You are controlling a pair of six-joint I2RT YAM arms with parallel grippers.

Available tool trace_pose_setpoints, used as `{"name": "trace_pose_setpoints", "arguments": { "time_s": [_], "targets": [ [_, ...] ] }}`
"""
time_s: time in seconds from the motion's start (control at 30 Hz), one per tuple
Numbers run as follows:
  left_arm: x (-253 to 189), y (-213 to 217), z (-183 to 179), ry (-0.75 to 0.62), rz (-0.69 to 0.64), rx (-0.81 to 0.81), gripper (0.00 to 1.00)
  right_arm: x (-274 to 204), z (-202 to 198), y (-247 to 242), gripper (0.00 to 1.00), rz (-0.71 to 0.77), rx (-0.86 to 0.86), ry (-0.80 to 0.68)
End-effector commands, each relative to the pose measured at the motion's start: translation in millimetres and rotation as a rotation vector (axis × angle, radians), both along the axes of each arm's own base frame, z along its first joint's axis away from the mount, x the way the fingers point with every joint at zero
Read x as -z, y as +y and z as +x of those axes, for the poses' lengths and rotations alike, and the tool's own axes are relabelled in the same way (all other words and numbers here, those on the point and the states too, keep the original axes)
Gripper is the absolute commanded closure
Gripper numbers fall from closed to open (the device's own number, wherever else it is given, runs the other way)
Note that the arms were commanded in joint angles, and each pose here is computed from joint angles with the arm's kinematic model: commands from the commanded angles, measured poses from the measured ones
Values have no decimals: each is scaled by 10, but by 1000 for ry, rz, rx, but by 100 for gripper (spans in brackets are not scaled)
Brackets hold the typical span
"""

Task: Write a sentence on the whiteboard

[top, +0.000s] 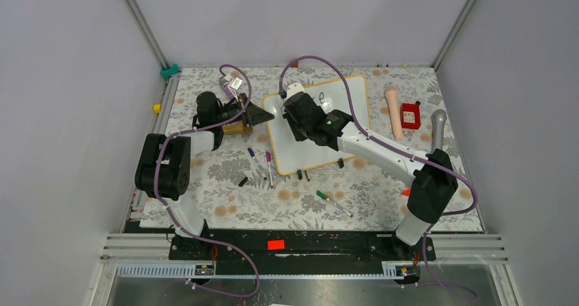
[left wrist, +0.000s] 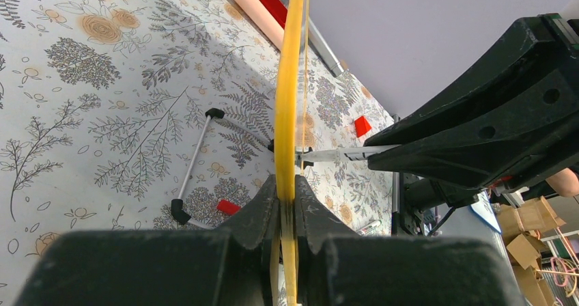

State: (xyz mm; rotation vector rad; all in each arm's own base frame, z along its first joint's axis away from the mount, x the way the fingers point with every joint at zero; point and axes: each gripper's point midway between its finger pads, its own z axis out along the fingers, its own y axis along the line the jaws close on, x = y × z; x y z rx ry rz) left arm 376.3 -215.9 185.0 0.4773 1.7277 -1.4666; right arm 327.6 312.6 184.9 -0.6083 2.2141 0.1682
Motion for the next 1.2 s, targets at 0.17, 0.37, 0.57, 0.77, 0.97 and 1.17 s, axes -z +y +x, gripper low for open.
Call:
{"name": "trace_pose_setpoints", "arguments": {
  "time_s": [0.17, 0.37, 0.57, 0.77, 0.97, 1.17],
  "targets": [
    [-183, -11, -48, -144, 14, 29, 98, -83, 130, -97, 100, -39, 59, -48],
    [-185, -9, -48, -145, 16, 28, 98, -151, 194, -56, 100, -10, 59, -52],
    [-181, -14, -58, -143, 17, 28, 98, -196, 216, -19, 100, 11, 52, -63],
    [-184, -13, -56, -143, 18, 25, 98, -237, 261, -21, 100, 19, 59, -69],
    [-187, -19, -59, -146, 19, 27, 98, -252, 258, -17, 100, 29, 58, -67],
    [-192, -21, -45, -145, 19, 26, 98, -98, 174, -91, 100, 7, 56, -34]
  ]
}}
